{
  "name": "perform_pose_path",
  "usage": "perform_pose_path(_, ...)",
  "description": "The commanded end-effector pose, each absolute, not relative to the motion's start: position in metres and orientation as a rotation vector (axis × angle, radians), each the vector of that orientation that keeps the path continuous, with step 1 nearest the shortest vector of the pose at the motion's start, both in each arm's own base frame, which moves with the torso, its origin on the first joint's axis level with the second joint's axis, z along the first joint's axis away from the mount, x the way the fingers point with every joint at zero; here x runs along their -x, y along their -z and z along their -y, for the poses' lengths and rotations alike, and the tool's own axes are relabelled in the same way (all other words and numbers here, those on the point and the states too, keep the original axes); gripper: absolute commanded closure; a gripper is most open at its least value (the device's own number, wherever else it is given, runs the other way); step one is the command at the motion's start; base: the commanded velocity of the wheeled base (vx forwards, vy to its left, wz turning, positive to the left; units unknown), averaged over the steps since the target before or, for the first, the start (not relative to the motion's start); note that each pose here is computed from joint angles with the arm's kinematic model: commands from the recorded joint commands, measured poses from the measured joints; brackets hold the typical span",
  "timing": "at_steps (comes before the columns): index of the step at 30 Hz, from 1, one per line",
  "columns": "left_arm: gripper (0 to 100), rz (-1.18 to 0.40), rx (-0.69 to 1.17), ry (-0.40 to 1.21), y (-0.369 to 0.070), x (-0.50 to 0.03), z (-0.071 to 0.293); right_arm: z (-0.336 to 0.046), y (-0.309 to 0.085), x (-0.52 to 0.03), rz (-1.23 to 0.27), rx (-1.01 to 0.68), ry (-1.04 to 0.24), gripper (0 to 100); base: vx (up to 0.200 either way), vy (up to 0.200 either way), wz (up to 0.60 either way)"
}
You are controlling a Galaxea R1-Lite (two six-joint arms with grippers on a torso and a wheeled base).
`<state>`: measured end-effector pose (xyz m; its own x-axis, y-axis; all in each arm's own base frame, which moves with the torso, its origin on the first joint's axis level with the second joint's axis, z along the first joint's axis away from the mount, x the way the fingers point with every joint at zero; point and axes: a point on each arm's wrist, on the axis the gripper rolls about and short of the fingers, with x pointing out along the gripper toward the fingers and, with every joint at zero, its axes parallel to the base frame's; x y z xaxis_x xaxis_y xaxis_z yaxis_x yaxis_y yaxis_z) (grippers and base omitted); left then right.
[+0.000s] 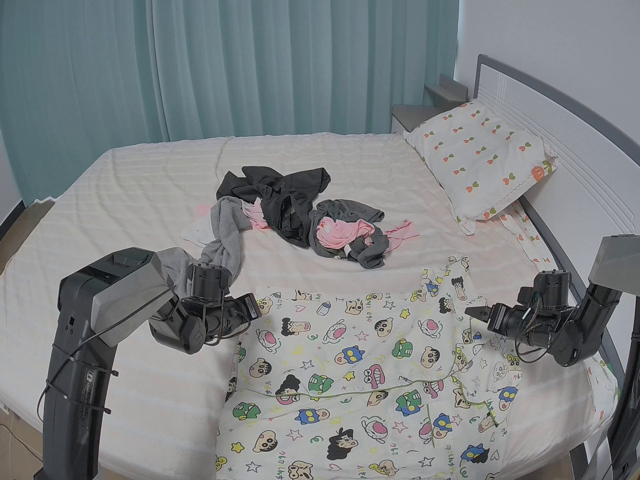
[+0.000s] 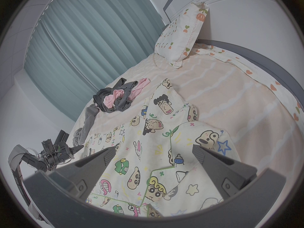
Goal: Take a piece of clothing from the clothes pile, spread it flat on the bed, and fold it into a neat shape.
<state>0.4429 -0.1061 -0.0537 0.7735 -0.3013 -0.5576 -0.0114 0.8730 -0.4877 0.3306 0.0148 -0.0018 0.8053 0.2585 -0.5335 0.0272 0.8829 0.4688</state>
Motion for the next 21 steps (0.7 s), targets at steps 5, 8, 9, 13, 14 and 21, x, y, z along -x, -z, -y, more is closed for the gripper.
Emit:
perform_pose_path(5, 0, -0.674, 0.471, 0.172, 0.054, -0.444, 0.107, -0.015, 0.003, -0.33, -0.632, -0.478, -0.128, 0, 0.0, 0.0, 0.0)
perform_pose_path(8, 0, -0.668, 0.469, 0.176, 0.053, -0.445, 0.108, -0.015, 0.002, -0.33, -0.631, -0.478, -0.128, 0, 0.0, 0.0, 0.0)
perform_pose_path(9, 0, -0.667, 0.467, 0.178, 0.053, -0.446, 0.109, -0.014, 0.002, -0.33, -0.63, -0.479, -0.126, 0, 0.0, 0.0, 0.0)
perform_pose_path(13, 0, -0.659, 0.466, 0.187, 0.052, -0.448, 0.112, -0.014, 0.002, -0.33, -0.627, -0.479, -0.127, 0, 0.0, 0.0, 0.0)
perform_pose_path(14, 0, -0.66, 0.465, 0.188, 0.053, -0.449, 0.113, -0.014, 0.001, -0.33, -0.623, -0.478, -0.128, 0, 0.0, 0.0, 0.0)
perform_pose_path(21, 0, -0.668, 0.451, 0.189, 0.052, -0.455, 0.126, -0.014, 0.001, -0.329, -0.59, -0.478, -0.136, 0, 0.0, 0.0, 0.0)
